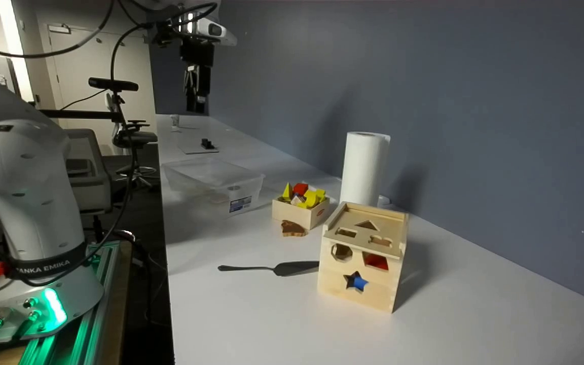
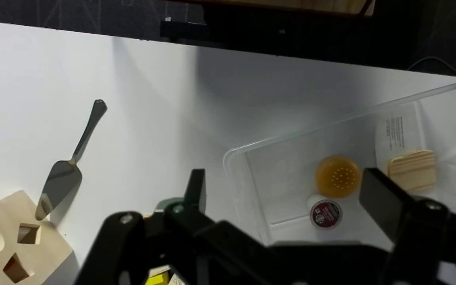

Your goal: Open the shape sorter box

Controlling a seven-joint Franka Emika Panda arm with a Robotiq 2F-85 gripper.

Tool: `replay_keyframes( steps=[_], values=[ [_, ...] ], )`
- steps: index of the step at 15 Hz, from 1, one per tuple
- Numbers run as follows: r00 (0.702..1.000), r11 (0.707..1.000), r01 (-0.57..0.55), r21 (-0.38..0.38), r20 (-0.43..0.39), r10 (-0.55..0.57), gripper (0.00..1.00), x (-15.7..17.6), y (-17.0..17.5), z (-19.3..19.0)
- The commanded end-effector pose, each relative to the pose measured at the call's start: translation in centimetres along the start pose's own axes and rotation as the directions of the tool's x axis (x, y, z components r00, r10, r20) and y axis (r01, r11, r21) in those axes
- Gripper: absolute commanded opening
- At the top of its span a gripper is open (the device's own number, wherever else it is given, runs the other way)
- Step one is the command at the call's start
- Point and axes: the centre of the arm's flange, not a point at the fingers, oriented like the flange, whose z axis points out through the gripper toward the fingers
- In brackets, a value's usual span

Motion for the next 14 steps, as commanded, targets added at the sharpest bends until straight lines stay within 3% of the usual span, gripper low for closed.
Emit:
replay_keyframes(
  steps=[1, 6, 9, 12, 13, 14],
  values=[
    [1.000, 1.000, 0.000, 0.000, 0.000, 0.000, 1.00, 0.0, 0.0, 0.0],
    [0.972, 0.982, -0.179, -0.054, -0.167, 0.168, 1.00, 6.2, 5.0, 1.2],
    [0.948, 0.960, -0.273, -0.067, -0.189, 0.256, 1.00, 8.3, 9.9, 2.2],
    [0.904, 0.919, -0.393, -0.011, -0.186, 0.384, 1.00, 9.5, 14.5, 3.6],
    [0.877, 0.894, -0.447, 0.024, -0.185, 0.443, 0.75, 9.8, 16.2, 4.3],
    [0.851, 0.869, -0.493, 0.048, -0.181, 0.493, 0.74, 10.0, 17.7, 4.8]
  ],
)
